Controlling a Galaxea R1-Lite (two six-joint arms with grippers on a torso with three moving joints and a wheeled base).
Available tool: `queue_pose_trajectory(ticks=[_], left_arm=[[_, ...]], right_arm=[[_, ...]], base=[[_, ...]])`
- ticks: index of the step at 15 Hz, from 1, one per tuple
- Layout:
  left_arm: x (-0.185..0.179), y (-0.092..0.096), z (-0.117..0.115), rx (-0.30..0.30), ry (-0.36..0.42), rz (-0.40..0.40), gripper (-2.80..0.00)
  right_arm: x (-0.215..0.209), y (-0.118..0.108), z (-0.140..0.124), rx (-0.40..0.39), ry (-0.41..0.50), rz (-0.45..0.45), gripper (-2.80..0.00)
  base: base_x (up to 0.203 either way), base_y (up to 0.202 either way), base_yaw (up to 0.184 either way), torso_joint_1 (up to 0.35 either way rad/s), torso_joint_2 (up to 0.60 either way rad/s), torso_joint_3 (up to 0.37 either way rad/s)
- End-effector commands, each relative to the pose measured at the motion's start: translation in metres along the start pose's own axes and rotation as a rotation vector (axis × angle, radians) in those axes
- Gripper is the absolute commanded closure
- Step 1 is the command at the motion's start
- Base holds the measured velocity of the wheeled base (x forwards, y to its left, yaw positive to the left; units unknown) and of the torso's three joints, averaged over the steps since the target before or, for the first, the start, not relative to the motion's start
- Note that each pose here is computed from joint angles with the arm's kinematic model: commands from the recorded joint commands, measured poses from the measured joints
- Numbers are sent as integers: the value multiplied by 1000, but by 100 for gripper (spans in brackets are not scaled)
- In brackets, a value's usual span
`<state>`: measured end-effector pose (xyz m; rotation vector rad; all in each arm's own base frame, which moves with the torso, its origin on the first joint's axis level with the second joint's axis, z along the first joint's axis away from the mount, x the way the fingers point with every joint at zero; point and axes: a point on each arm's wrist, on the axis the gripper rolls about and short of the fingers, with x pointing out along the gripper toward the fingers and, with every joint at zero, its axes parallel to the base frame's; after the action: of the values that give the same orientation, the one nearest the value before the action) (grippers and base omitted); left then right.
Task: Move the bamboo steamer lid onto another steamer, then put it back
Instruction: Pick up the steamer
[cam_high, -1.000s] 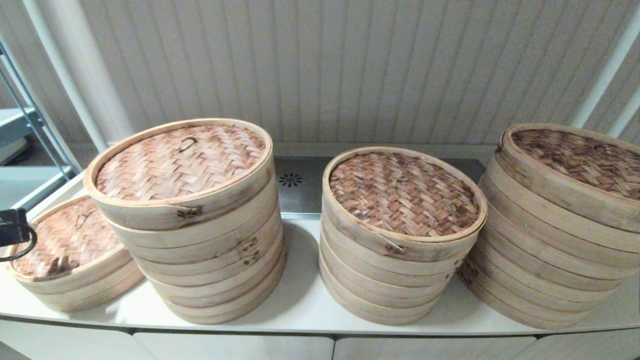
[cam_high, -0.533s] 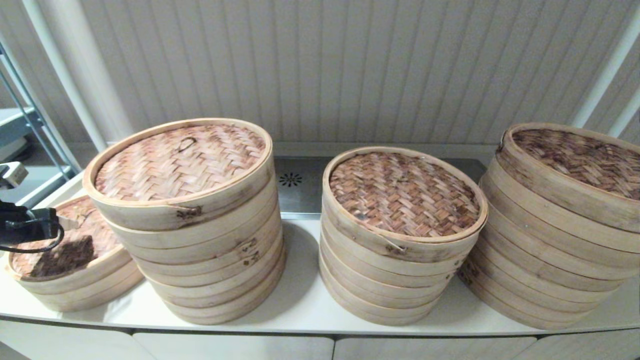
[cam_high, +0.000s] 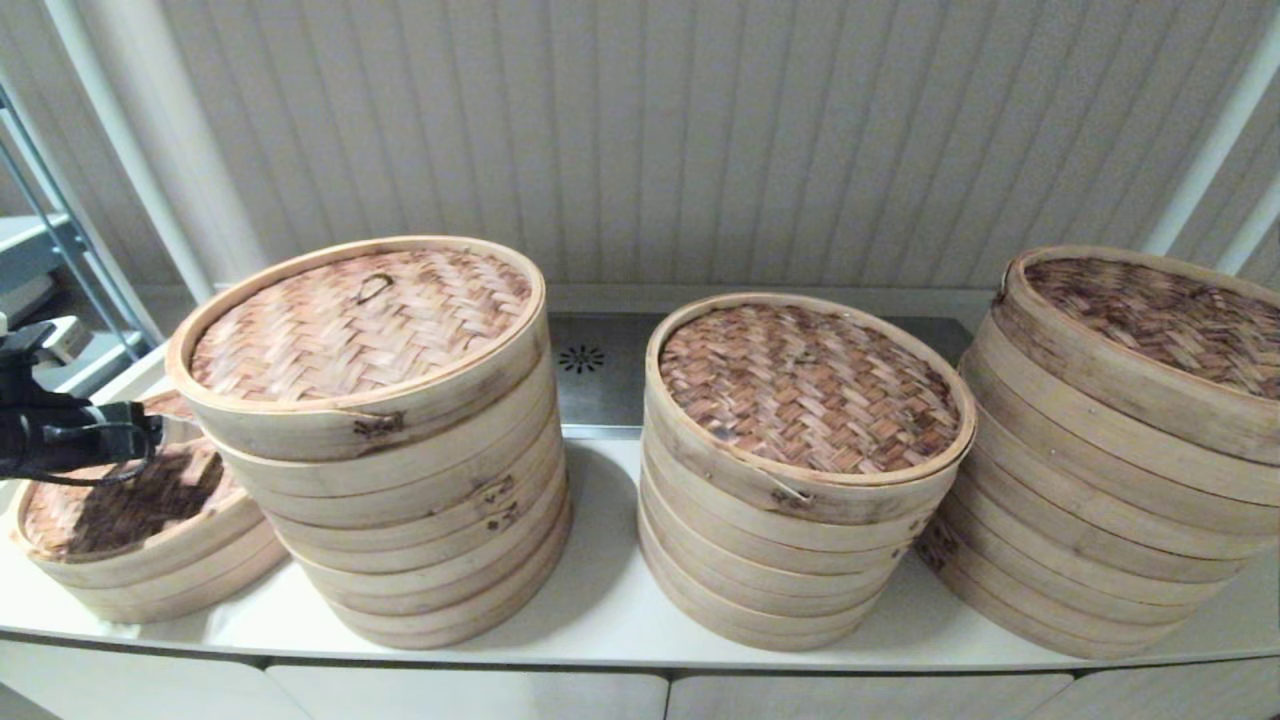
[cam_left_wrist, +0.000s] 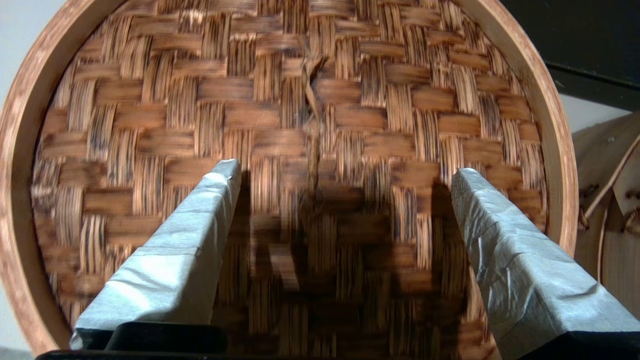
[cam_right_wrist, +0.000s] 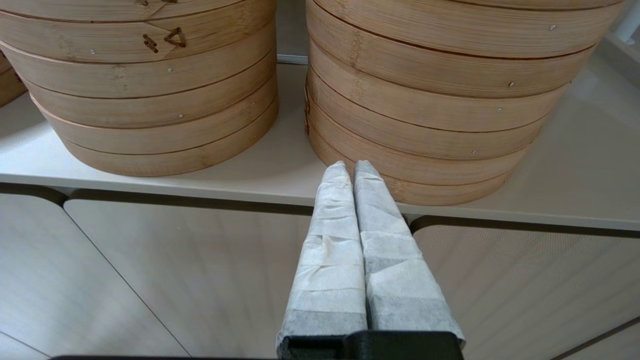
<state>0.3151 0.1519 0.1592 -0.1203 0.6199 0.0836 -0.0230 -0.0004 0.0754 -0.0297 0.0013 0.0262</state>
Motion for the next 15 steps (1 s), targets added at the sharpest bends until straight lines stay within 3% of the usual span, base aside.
queue_pose_trajectory(ticks=[1, 5, 6, 15], left_arm=[[12, 3, 1, 0, 7, -2, -280], [21, 6, 1, -1, 15, -5, -280], [22, 7, 1, -1, 15, -7, 0], [26, 8, -1, -1, 17, -9, 0]], right_arm=[[0, 0, 0, -1, -2, 1, 0], [0, 0, 0, -1, -2, 0, 0], [0, 0, 0, -1, -2, 0, 0], [0, 0, 0, -1, -2, 1, 0]], base=[[0, 0, 0, 0, 0, 0], [0, 0, 0, 0, 0, 0], [0, 0, 0, 0, 0, 0], [0, 0, 0, 0, 0, 0]])
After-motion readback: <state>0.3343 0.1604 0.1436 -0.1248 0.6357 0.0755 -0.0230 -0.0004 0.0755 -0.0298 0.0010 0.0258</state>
